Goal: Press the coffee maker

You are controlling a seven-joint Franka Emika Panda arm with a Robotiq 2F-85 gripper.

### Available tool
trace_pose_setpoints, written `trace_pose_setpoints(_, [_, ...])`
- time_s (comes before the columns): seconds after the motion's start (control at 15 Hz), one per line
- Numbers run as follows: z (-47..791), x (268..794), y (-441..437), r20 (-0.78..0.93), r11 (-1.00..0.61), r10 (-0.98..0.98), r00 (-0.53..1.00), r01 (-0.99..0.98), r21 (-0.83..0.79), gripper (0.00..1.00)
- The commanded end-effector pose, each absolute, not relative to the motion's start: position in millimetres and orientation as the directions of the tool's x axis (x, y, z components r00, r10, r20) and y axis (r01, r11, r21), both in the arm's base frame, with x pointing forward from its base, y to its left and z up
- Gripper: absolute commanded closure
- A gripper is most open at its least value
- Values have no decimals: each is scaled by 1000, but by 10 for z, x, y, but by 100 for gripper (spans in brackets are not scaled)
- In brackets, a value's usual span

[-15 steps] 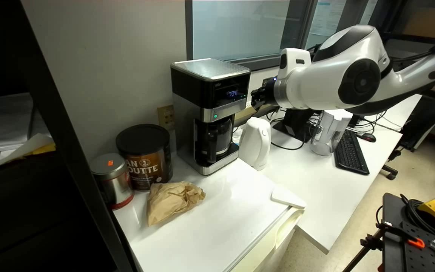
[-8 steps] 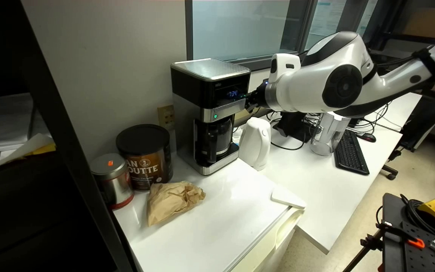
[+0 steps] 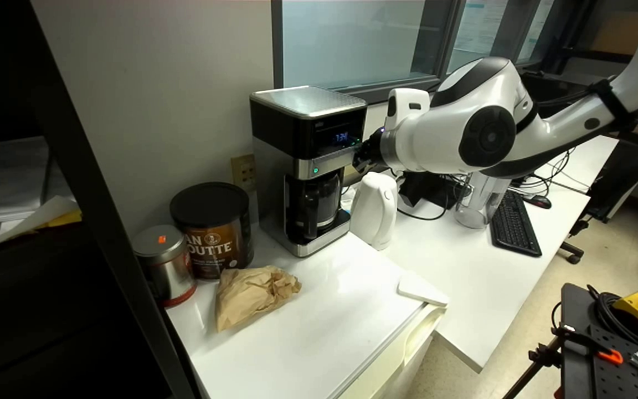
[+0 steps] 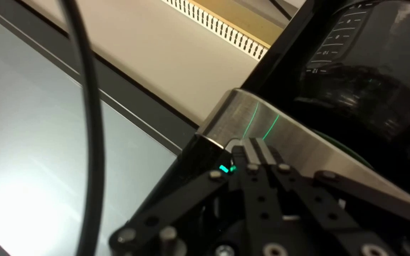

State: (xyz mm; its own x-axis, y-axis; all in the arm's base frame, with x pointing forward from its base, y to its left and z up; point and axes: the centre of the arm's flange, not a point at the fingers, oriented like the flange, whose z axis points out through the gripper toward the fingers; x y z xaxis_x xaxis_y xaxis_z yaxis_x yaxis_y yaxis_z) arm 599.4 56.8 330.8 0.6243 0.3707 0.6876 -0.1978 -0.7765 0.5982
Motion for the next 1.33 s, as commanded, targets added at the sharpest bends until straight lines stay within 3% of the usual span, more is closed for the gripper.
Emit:
trace_pose_setpoints(0.0, [3244, 6126, 630, 701, -774, 395, 594, -197, 602, 100])
trace_pose_setpoints(0.67, [3291, 5905, 702, 690, -751, 456, 562, -173, 637, 100])
trace_pose_setpoints(1.27, [3345, 5239, 1132, 645, -709, 556, 524, -106, 697, 100])
